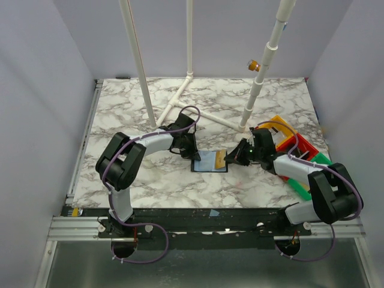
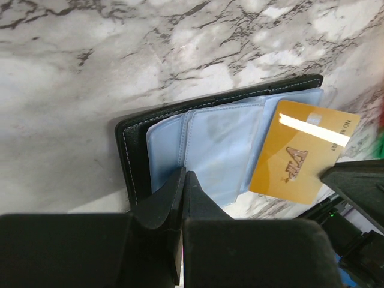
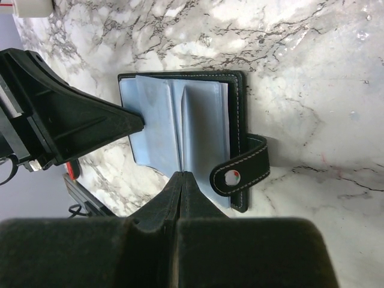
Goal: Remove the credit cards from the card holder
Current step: Place the credit card in the storage box.
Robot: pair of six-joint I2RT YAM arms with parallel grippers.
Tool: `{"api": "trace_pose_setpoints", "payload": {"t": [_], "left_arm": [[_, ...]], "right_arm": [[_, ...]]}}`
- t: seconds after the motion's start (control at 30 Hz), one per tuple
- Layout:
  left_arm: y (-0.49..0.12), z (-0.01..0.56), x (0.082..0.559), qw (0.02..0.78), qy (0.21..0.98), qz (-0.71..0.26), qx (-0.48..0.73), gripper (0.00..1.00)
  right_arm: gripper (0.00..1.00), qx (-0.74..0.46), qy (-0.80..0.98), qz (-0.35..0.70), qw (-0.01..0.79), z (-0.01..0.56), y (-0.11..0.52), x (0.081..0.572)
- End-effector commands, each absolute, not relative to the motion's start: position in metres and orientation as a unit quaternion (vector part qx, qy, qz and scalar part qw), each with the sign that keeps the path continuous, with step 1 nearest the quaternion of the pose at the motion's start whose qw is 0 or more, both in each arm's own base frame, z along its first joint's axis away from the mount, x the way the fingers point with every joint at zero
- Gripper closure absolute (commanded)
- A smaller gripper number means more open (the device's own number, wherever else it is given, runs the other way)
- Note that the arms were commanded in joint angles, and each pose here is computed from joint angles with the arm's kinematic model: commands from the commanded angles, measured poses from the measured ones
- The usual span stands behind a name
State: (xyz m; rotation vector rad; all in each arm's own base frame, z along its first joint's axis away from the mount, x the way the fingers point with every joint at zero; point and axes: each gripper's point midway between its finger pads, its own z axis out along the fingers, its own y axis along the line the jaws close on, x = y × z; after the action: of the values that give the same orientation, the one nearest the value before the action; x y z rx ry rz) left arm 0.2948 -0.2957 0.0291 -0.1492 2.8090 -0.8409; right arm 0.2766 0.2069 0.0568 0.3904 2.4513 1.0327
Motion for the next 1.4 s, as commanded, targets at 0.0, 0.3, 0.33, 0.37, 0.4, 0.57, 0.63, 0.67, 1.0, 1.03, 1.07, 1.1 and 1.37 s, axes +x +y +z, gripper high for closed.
{"api": "trace_pose_setpoints", "payload": {"t": [0.0,0.3,0.33,0.37,0.4,0.57,0.63,0.67,1.0,1.03,1.07,1.1,1.37], "left_arm": [[-0.272,0.038,0.292,0.114,0.966,-0.23,-0.041,1.0],[-0.283,0.101,0.308,0.169,0.952,-0.256,-0.012,0.71],[-0.284,0.105,0.308,0.173,0.951,-0.258,-0.01,0.62],[-0.284,0.111,0.31,0.179,0.949,-0.26,-0.008,0.55],[-0.284,0.115,0.31,0.183,0.947,-0.263,-0.007,0.47],[-0.283,0.127,0.308,0.193,0.944,-0.268,-0.001,0.32],[-0.281,0.13,0.306,0.197,0.943,-0.268,0.002,0.3],[-0.28,0.132,0.305,0.2,0.942,-0.269,0.004,0.3],[-0.264,0.154,0.284,0.215,0.938,-0.268,0.042,0.3],[-0.262,0.157,0.282,0.218,0.937,-0.269,0.046,0.3],[-0.26,0.16,0.279,0.22,0.936,-0.269,0.051,0.3],[-0.259,0.163,0.277,0.223,0.935,-0.269,0.055,0.3],[-0.25,0.173,0.258,0.225,0.929,-0.28,0.088,0.3]], "right_arm": [[0.99,0.131,0.886,0.372,0.244,0.072,0.206,0.285],[0.99,0.124,0.883,0.378,0.251,0.089,0.208,0.29],[0.99,0.124,0.882,0.379,0.252,0.091,0.209,0.29],[0.99,0.124,0.882,0.379,0.253,0.093,0.209,0.29],[0.99,0.123,0.881,0.379,0.255,0.095,0.209,0.291],[0.99,0.124,0.882,0.375,0.258,0.103,0.207,0.29],[0.99,0.126,0.881,0.373,0.261,0.108,0.206,0.291],[0.99,0.127,0.88,0.373,0.264,0.111,0.205,0.291],[0.99,0.174,0.875,0.336,0.301,0.133,0.182,0.288],[0.99,0.181,0.875,0.333,0.302,0.136,0.179,0.286],[0.99,0.187,0.874,0.327,0.306,0.138,0.176,0.285],[0.99,0.192,0.873,0.324,0.31,0.142,0.173,0.283],[0.99,0.248,0.87,0.261,0.337,0.162,0.138,0.269]]}}
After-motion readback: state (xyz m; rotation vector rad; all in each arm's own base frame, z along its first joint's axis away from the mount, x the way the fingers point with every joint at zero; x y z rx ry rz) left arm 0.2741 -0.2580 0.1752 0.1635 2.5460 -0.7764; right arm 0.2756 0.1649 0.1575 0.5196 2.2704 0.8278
